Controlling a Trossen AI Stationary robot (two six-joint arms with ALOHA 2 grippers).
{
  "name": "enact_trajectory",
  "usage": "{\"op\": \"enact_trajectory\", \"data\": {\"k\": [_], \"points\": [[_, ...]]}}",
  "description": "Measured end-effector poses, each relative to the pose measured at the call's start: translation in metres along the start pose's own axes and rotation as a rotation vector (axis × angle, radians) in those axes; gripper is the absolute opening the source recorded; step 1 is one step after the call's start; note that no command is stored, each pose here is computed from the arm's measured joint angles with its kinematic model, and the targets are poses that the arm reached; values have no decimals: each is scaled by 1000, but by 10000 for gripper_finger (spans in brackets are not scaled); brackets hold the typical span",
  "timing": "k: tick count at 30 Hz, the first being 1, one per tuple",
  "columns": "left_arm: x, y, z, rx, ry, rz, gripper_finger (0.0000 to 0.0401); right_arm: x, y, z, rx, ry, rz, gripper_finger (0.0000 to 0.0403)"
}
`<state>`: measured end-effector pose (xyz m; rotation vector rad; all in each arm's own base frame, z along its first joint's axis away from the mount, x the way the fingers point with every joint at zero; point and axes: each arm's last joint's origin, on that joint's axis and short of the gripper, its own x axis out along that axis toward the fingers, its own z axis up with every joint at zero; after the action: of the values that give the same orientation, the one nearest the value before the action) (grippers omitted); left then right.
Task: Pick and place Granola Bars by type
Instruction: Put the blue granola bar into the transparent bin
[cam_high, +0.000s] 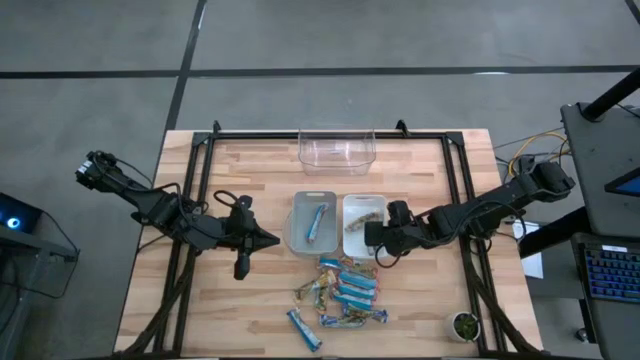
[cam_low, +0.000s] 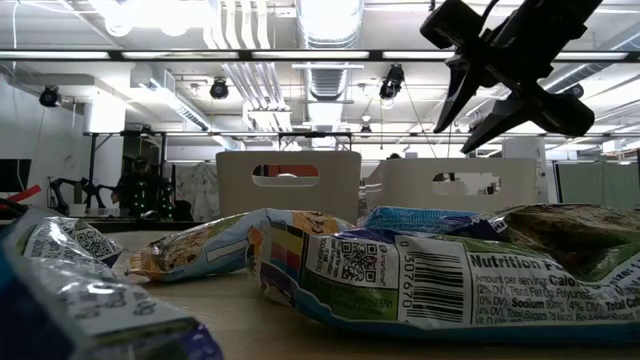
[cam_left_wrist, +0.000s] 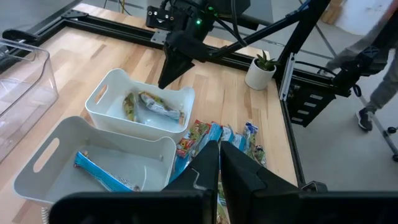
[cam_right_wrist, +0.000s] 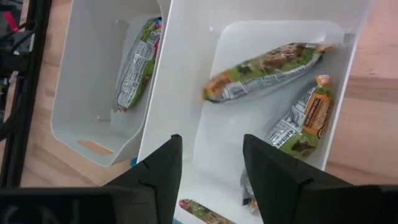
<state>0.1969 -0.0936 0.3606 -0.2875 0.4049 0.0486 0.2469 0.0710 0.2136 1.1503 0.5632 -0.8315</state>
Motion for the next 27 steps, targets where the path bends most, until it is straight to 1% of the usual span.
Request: {"op": "enact_trajectory", "data": {"k": [4, 8, 12, 18, 22, 25, 27], "points": [[0, 0, 0, 0, 0, 0, 0, 0, 4, -1, -62, 25, 35, 157], [0, 0, 0, 2, 0, 0, 0, -1, 13, -4, -209, 108, 128, 138], [0, 0, 0, 2, 0, 0, 0, -10, 28, -9, -361, 171, 249, 110], [0, 0, 0, 3, 0, 1, 0, -37, 54, -15, -552, 205, 396, 57], [0, 0, 0, 3, 0, 0, 0, -58, 70, -21, -649, 205, 487, 21], [0, 0, 0, 3, 0, 0, 0, -74, 79, -27, -719, 202, 549, 10], [0, 0, 0, 3, 0, 1, 0, -85, 83, -31, -743, 207, 569, 9]]}}
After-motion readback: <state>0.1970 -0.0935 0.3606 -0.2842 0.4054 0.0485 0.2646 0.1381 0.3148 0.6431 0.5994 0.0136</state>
